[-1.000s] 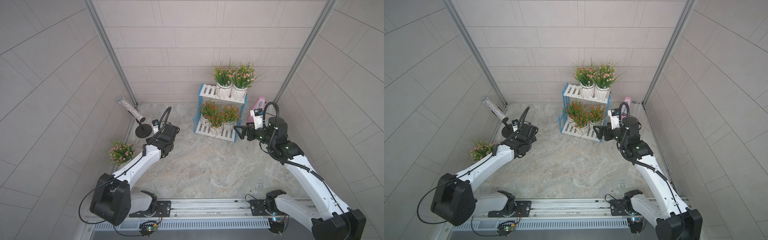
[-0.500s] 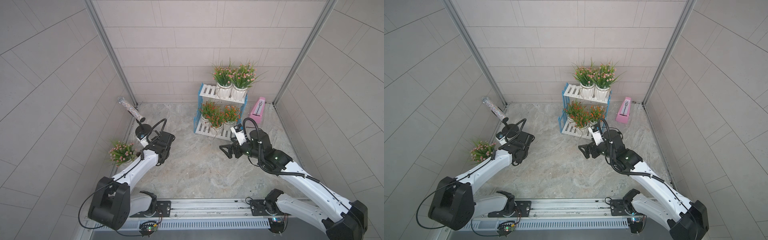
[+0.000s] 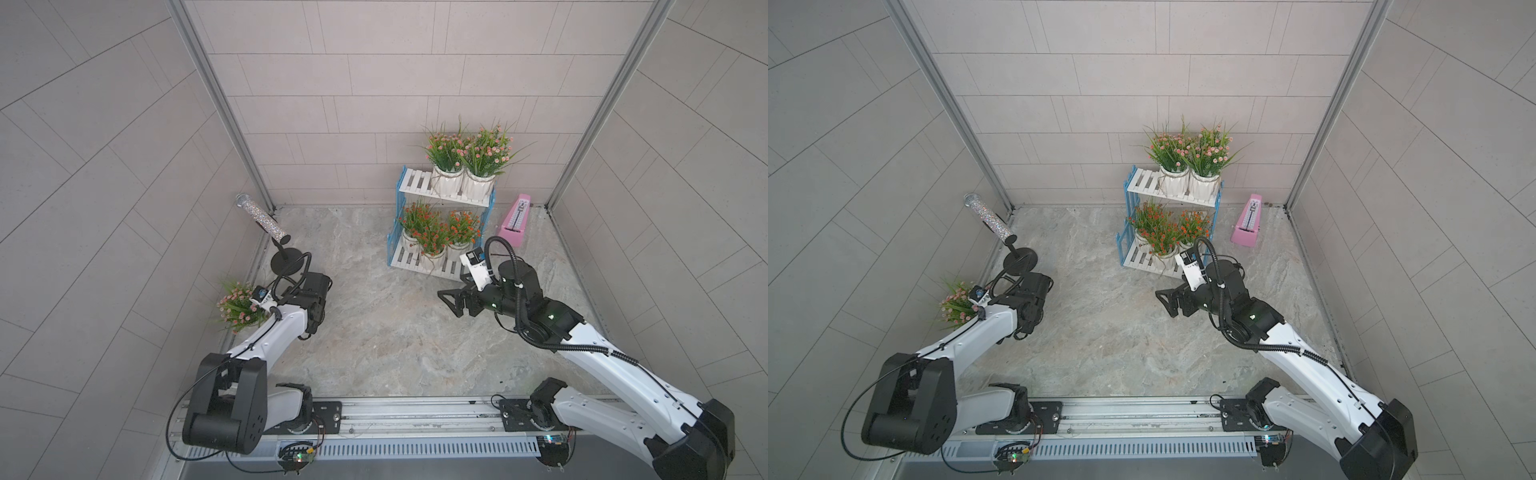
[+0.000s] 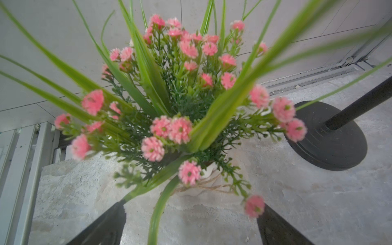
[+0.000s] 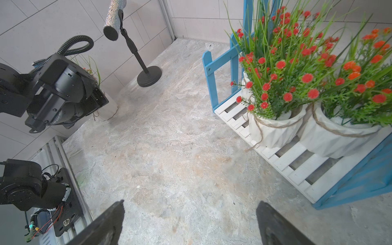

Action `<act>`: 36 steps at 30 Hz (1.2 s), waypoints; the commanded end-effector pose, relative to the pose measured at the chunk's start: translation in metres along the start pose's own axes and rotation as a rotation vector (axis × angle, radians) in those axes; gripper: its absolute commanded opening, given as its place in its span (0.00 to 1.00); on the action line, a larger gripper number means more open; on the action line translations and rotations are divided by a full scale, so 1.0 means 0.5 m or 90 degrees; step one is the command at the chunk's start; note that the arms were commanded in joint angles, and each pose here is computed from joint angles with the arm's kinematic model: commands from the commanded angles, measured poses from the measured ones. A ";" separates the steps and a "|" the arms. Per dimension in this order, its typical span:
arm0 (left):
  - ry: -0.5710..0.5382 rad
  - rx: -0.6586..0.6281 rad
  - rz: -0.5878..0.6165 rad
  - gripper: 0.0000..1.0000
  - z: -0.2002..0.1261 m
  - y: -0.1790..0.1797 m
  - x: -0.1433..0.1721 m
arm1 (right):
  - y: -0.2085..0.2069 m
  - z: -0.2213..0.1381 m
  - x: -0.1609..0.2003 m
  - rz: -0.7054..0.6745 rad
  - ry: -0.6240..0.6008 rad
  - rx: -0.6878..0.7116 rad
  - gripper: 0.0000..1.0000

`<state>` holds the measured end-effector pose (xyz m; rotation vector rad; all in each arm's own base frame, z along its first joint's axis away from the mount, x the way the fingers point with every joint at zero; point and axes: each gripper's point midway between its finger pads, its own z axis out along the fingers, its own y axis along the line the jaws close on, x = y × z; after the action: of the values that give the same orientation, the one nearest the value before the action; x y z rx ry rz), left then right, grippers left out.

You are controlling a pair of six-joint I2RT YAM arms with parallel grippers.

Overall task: Place the baby's breath potted plants on the rack by color
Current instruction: Pick up the baby's breath potted plant from the center of the board.

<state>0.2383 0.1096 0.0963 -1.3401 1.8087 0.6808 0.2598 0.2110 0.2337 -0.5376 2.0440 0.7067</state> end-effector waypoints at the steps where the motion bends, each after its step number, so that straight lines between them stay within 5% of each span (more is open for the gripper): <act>1: 0.005 -0.004 -0.039 1.00 0.010 -0.012 -0.004 | 0.002 -0.002 -0.006 -0.014 -0.017 -0.001 0.99; 36: 0.051 -0.081 -0.064 1.00 0.058 0.014 -0.042 | 0.002 0.018 0.015 -0.020 -0.011 -0.015 0.99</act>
<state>0.2429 0.1406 0.0918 -1.5498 1.7787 0.6695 0.2619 0.2136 0.2247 -0.5515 2.0293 0.7062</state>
